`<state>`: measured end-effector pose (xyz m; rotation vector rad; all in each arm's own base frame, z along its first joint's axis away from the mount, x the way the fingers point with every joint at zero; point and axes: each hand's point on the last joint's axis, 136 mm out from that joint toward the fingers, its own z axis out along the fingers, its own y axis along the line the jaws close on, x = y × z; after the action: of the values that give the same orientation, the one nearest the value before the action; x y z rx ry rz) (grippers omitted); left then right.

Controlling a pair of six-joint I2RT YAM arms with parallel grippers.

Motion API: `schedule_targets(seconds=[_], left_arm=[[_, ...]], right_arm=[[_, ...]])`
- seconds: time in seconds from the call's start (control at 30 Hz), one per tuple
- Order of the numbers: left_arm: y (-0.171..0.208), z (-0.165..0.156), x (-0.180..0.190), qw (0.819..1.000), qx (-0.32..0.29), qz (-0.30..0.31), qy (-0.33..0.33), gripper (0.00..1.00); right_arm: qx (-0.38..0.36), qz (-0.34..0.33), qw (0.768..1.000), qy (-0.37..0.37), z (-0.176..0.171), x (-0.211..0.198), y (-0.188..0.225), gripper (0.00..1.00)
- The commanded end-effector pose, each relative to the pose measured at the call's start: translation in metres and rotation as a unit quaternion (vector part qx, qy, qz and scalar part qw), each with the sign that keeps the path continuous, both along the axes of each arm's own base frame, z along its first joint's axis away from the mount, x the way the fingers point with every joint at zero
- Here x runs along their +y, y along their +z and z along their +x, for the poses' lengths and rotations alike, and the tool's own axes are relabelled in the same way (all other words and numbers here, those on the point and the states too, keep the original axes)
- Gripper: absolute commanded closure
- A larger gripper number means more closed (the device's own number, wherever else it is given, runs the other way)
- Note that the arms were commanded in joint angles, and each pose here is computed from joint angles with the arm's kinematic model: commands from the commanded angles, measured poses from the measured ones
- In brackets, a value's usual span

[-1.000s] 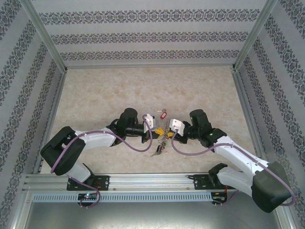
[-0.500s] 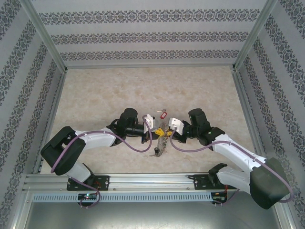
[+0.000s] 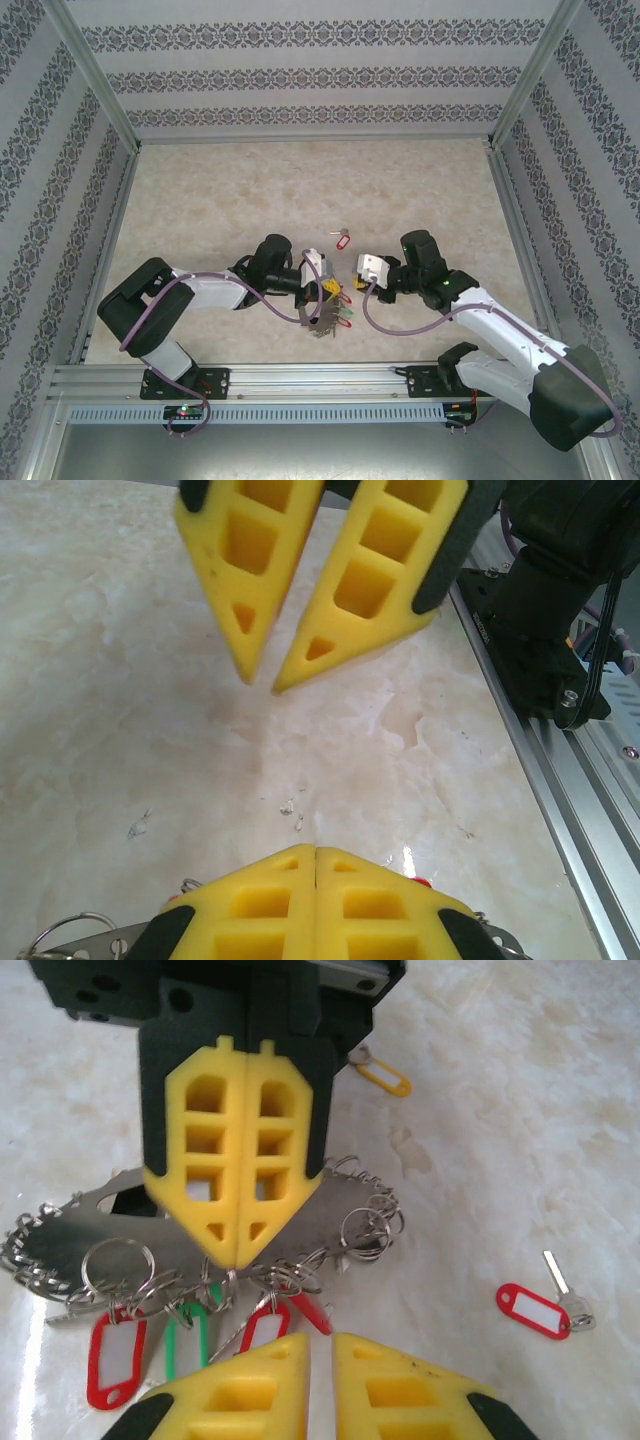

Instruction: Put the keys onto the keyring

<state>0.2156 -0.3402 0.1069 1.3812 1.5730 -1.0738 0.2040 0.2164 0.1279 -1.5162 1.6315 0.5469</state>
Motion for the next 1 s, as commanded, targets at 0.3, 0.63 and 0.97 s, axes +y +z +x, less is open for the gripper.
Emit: schedule_targets(seconds=[0.3, 0.63, 0.97], left_arm=[[0.000, -0.002, -0.003, 1.000, -0.013, -0.013, -0.008, 1.00], [-0.008, -0.002, -0.001, 1.000, -0.008, -0.008, -0.003, 1.00], [-0.037, -0.006, 0.000, 1.000, 0.007, 0.022, 0.004, 1.00]], right_arm=[[0.017, -0.049, 0.996, 0.068, -0.011, 0.008, -0.040, 0.76], [-0.013, -0.080, 0.991, 0.110, 0.004, 0.018, -0.049, 0.73], [-0.025, -0.112, 0.985, 0.131, -0.001, 0.010, -0.059, 0.69]])
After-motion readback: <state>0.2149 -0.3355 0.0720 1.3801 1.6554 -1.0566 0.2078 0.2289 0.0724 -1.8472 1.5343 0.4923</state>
